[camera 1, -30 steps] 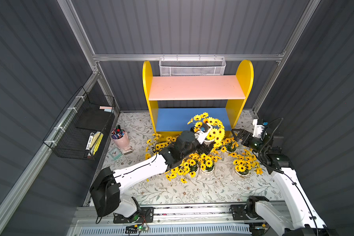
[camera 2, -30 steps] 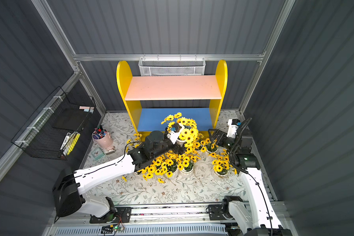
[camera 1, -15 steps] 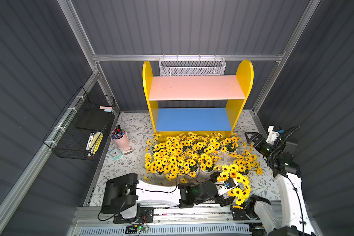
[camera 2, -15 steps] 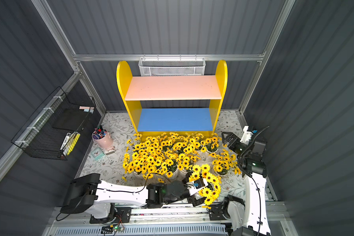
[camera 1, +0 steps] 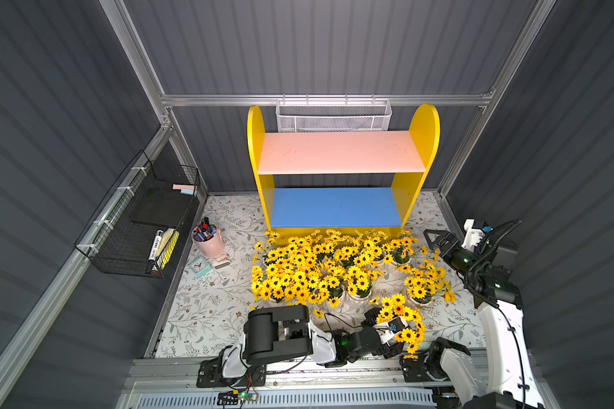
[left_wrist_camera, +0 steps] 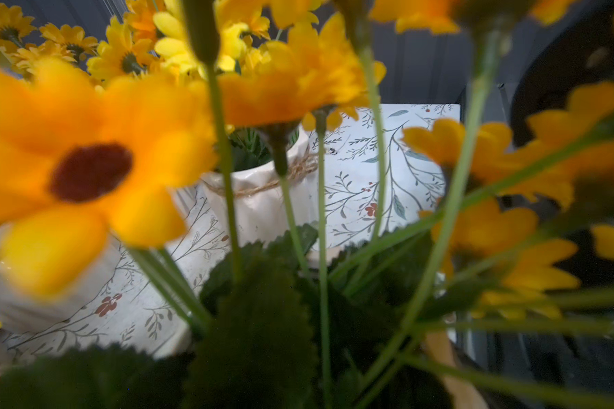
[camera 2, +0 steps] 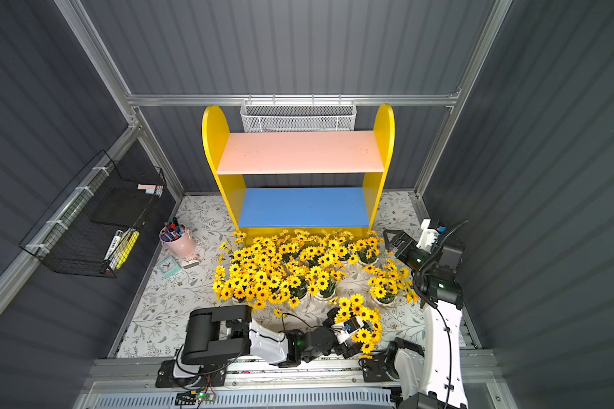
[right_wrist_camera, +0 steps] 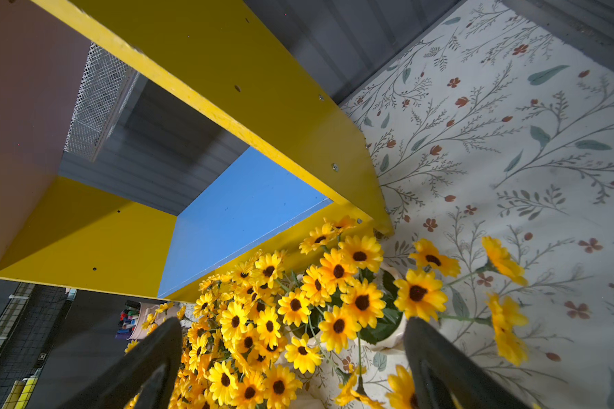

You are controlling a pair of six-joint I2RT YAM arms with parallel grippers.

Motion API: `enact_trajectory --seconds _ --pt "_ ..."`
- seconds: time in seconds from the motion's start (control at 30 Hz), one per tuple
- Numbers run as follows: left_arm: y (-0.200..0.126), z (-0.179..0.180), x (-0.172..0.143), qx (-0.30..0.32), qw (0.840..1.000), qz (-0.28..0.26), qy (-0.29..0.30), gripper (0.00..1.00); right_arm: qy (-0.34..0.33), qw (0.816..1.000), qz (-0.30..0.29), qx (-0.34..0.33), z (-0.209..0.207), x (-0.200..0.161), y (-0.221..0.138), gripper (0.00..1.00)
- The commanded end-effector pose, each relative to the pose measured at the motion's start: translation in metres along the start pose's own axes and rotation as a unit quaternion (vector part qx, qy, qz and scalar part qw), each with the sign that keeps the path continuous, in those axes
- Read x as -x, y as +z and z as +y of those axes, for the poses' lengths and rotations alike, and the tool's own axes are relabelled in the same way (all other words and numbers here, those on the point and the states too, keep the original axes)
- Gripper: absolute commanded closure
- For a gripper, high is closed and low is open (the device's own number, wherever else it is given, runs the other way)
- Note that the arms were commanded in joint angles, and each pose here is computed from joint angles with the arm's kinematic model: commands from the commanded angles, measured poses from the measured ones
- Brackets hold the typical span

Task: Take the sunflower pots off the shelves
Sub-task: Place the sunflower pot at the center of the board.

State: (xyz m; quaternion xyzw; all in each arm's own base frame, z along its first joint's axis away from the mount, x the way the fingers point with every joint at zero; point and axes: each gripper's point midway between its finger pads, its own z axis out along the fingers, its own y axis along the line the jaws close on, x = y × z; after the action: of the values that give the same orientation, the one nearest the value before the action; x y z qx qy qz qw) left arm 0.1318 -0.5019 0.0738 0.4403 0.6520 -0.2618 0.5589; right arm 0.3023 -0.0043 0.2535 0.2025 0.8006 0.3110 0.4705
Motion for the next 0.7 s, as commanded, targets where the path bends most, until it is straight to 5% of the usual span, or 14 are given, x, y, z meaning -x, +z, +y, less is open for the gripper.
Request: enact_trajectory --seconds 0.0,0.07,0.17,0.33,0.67 --pt "0.008 0.022 0.036 0.052 0.996 -0.071 -0.011 0.94 0.007 1.000 0.010 0.017 0.005 -0.002 0.001 0.01" --pt "0.013 0.024 0.027 0.053 0.997 -0.062 -0.005 0.72 0.008 1.000 0.015 0.020 0.006 -0.003 0.001 0.01" --pt "0.013 0.031 0.023 0.074 0.996 -0.047 -0.001 0.01 0.007 1.000 0.016 0.018 0.005 -0.004 0.001 0.01" --pt "-0.001 0.043 0.021 0.093 0.996 0.004 -0.006 0.01 0.013 0.999 0.018 0.023 0.004 -0.007 0.003 0.01" --pt "-0.015 0.027 0.019 0.021 0.996 0.066 0.051 0.01 0.011 0.999 0.027 0.028 0.004 -0.009 0.005 0.01"
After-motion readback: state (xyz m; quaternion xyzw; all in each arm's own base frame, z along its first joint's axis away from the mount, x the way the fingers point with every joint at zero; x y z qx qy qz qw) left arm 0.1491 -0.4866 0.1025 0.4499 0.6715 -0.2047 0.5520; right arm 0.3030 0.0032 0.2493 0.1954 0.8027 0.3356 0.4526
